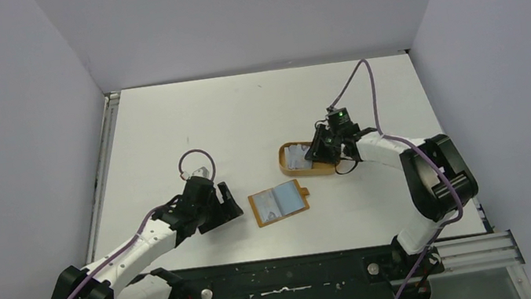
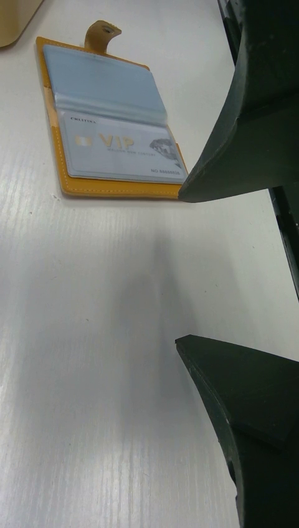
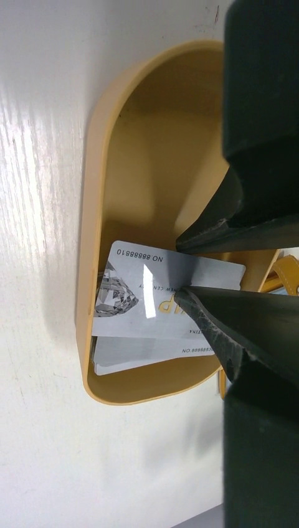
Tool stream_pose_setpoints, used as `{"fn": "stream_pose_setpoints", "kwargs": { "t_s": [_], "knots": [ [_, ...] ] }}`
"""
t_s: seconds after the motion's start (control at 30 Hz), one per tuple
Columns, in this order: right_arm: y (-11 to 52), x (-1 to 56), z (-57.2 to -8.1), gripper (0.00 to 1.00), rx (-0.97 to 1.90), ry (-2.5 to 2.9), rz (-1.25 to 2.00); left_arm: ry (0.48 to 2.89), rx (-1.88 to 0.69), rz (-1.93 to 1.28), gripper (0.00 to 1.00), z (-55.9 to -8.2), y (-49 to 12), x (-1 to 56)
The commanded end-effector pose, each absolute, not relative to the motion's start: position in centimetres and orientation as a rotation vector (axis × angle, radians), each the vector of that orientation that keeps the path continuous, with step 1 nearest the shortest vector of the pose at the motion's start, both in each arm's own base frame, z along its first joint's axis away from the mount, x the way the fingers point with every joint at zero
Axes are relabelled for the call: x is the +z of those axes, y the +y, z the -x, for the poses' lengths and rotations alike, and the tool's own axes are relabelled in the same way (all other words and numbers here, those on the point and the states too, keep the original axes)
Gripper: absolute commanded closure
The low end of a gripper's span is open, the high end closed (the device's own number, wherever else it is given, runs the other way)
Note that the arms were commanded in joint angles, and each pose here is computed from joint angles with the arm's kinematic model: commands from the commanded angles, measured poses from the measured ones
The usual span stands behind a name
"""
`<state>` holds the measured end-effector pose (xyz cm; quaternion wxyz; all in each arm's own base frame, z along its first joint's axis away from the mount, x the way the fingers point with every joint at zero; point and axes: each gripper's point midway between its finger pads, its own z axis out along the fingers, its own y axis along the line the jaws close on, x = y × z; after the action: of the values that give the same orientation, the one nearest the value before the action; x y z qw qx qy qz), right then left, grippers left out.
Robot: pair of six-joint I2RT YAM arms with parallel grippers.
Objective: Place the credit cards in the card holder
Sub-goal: Pick up the credit card from the storage box.
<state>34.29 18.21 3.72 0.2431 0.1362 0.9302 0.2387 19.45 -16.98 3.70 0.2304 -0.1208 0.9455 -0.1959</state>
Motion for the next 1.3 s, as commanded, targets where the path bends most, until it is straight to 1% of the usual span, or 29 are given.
{"fn": "stream_pose_setpoints", "kwargs": {
  "t_s": [0.0, 0.23, 0.63, 1.07, 1.27],
  "knots": [
    [17.3, 4.9, -34.7, 0.75, 0.634, 2.491, -0.376, 2.563, -0.587, 0.322, 0.23, -20.3, -17.8, 4.5],
    [17.0, 5.0, -34.4, 0.82, 0.634, 2.487, -0.383, 2.560, -0.589, 0.318, 0.24, -20.4, -17.9, 4.6],
    [17.1, 6.5, -34.3, 1.00, 0.664, 2.456, -0.383, 2.557, -0.590, 0.313, 0.24, -20.5, -18.0, 4.8],
    [17.7, 10.9, -33.6, 1.00, 0.775, 2.384, -0.452, 2.543, -0.590, 0.315, 0.24, -20.6, -17.9, 5.1],
    [17.7, 12.9, -33.1, 1.00, 0.816, 2.381, -0.550, 2.535, -0.594, 0.311, 0.24, -20.8, -18.0, 5.7]
  ]
}}
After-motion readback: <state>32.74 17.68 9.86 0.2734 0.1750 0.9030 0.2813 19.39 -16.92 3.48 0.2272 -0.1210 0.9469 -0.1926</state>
